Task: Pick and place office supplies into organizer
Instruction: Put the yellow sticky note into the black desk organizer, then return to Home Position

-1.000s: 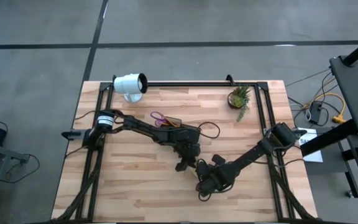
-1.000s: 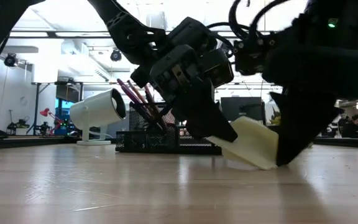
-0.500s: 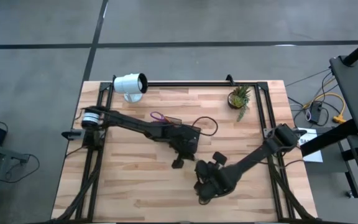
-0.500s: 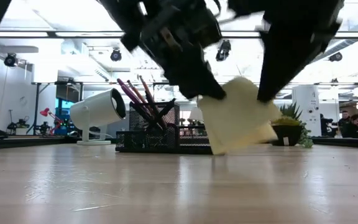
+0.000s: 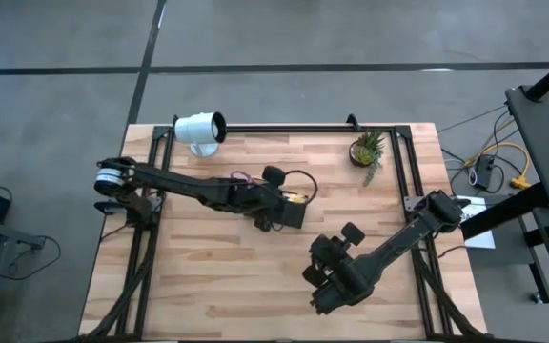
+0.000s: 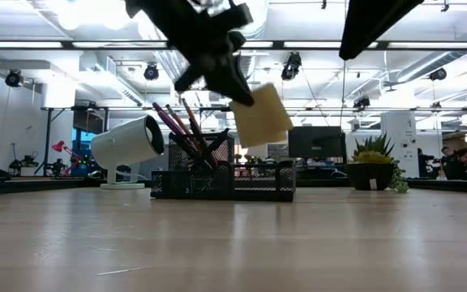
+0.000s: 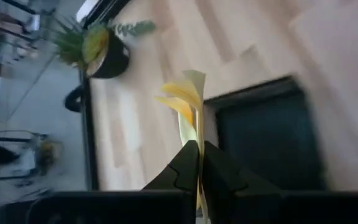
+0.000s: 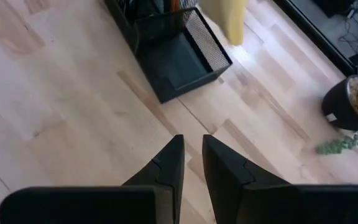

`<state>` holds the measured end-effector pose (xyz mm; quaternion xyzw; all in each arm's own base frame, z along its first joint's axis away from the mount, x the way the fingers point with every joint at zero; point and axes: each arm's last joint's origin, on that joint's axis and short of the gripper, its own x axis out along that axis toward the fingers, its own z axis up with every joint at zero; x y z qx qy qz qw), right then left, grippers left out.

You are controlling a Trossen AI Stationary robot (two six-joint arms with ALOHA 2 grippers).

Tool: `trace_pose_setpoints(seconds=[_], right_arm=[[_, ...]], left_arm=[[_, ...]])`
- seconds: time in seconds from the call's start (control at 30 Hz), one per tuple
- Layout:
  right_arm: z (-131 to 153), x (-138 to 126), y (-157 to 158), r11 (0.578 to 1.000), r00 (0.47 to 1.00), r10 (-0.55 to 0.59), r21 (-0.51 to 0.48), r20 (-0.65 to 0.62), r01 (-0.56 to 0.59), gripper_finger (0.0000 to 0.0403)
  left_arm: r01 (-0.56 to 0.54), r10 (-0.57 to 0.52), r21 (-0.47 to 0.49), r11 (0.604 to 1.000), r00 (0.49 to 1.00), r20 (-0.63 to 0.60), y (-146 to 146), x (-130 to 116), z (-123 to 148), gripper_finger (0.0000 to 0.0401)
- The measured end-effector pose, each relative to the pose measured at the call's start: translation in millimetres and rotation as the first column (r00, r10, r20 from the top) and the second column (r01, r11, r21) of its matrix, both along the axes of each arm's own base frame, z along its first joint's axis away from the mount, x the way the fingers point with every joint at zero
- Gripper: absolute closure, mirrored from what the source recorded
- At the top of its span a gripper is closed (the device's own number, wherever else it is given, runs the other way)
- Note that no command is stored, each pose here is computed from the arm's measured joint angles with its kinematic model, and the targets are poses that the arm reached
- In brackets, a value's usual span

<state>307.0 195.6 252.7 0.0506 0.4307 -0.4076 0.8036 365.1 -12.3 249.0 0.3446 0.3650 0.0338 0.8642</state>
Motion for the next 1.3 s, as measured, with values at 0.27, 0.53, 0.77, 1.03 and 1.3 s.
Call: trace_pose_setpoints(seconds=[0.27, 0.53, 0.77, 1.03, 1.3], right_arm=[[-1, -4, 0, 1.000, 1.000, -0.027, 0.012, -0.015, 0.027, 0.0353], [-2, -9, 1, 0.997, 0.997, -0.072, 0.027, -0.003, 0.072, 0.0354], [-3, -10, 0, 0.996, 0.996, -0.089, 0.031, -0.011, 0.090, 0.0345], [-4, -13, 4, 0.993, 0.995, -0.101, 0.065, -0.024, 0.102, 0.0325], [-4, -15, 7, 0.994, 0.996, -0.084, 0.064, -0.028, 0.086, 0.0303]], left_arm=[[0.027, -0.013, 0.075, 0.997, 0.984, -0.179, -2, 10, -60, 0.0401], [-0.040, 0.067, 0.161, 0.986, 0.984, -0.162, -3, 27, -77, 0.0401], [-0.010, 0.030, 0.130, 0.992, 0.987, -0.158, -8, 30, -75, 0.0401], [-0.034, 0.022, -0.093, 0.995, 0.992, -0.124, -12, 35, -66, 0.0333], [-0.063, 0.017, -0.247, 0.967, 0.982, -0.187, -15, 30, -64, 0.0227]])
